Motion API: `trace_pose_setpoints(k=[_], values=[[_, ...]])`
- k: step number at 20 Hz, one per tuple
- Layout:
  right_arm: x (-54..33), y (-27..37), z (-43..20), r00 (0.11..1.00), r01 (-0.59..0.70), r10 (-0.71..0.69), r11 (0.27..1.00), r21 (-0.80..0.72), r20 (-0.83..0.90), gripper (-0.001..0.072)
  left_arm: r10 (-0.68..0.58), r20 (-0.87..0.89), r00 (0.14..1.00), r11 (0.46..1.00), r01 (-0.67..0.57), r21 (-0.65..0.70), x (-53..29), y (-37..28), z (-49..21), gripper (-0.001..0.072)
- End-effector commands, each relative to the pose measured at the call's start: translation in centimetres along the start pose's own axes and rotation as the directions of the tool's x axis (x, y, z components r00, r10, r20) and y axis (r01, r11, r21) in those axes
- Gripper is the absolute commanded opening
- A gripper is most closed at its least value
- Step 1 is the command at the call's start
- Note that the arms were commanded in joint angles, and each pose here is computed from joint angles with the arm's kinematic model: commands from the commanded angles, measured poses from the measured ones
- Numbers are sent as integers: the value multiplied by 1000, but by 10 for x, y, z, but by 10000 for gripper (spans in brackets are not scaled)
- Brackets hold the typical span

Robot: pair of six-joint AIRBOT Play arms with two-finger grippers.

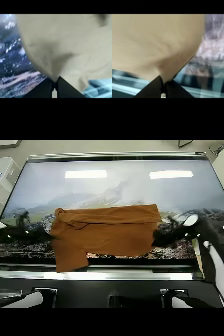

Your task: Fold the clothes and pants, and hang the long-sleeved shirts on hangers.

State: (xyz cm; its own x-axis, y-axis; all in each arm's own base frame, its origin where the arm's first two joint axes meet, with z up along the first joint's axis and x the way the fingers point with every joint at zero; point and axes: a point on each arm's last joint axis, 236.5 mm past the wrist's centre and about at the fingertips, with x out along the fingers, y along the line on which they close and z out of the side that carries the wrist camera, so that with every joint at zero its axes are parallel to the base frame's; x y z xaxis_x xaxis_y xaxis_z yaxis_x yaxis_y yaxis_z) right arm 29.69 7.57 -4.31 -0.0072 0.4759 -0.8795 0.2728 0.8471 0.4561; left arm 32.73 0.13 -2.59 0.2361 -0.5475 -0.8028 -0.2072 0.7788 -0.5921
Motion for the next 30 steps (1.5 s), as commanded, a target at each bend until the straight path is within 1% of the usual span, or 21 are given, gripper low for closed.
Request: trace_pose_setpoints(k=[1,2,3,4,5,6,8,12,14,15,18,19,20,21,22,24,25,26,27,28,30], values=[[-148,66,64,894,22,83,973,-228,441,33,-54,331,942,977,-19,211,-117,-91,63,32],[-229,93,77,757,100,127,947,-306,641,34,-110,481,870,951,-49,305,-176,-139,76,33],[-306,116,71,593,204,163,917,-343,789,34,-175,616,768,908,-116,402,-239,-190,76,33],[-380,136,47,406,317,195,887,-337,893,34,-239,736,633,853,-225,470,-306,-239,62,33],[-433,148,16,258,396,211,867,-303,943,34,-303,815,493,802,-329,498,-363,-281,34,32],[-470,156,-22,147,448,227,853,-269,963,34,-354,852,386,762,-409,502,-402,-311,1,32],[-502,160,-85,20,497,248,838,-225,968,34,-431,867,251,713,-493,498,-444,-350,-70,32],[-531,156,-161,-142,534,266,832,-153,953,34,-460,887,39,741,-534,408,-486,-366,-151,32],[-540,151,-175,-192,502,253,856,-126,948,34,-443,896,19,739,-558,378,-489,-363,-158,33],[-541,151,-177,-196,492,253,861,-128,948,34,-435,900,18,739,-564,368,-490,-361,-158,34],[-539,151,-168,-182,490,245,862,-128,952,34,-425,905,30,744,-558,367,-489,-359,-147,33],[-535,149,-159,-158,484,234,865,-131,959,34,-409,911,55,748,-552,370,-485,-355,-137,34],[-526,146,-143,-111,453,212,880,-140,971,34,-378,919,114,752,-540,377,-473,-346,-122,33],[-511,139,-120,-33,404,175,903,-147,984,34,-324,920,221,760,-518,392,-450,-332,-100,33],[-487,132,-94,80,373,134,915,-155,988,34,-267,894,359,773,-474,421,-419,-314,-77,33],[-408,104,-31,410,350,6,922,-164,912,33,-179,730,659,831,-295,471,-339,-273,-33,33],[-359,87,-1,578,343,-59,923,-176,814,33,-156,638,754,860,-214,463,-302,-252,-14,33],[-311,70,23,706,334,-119,925,-180,699,32,-132,548,826,887,-148,437,-261,-229,6,32],[-259,53,44,801,341,-177,920,-194,572,32,-106,475,873,915,-102,391,-220,-206,21,32],[-213,41,61,855,345,-217,916,-203,471,33,-83,404,911,938,-66,341,-171,-182,34,33],[-128,23,93,903,337,-262,923,-185,341,33,-51,287,957,971,-20,239,-71,-138,42,33]])
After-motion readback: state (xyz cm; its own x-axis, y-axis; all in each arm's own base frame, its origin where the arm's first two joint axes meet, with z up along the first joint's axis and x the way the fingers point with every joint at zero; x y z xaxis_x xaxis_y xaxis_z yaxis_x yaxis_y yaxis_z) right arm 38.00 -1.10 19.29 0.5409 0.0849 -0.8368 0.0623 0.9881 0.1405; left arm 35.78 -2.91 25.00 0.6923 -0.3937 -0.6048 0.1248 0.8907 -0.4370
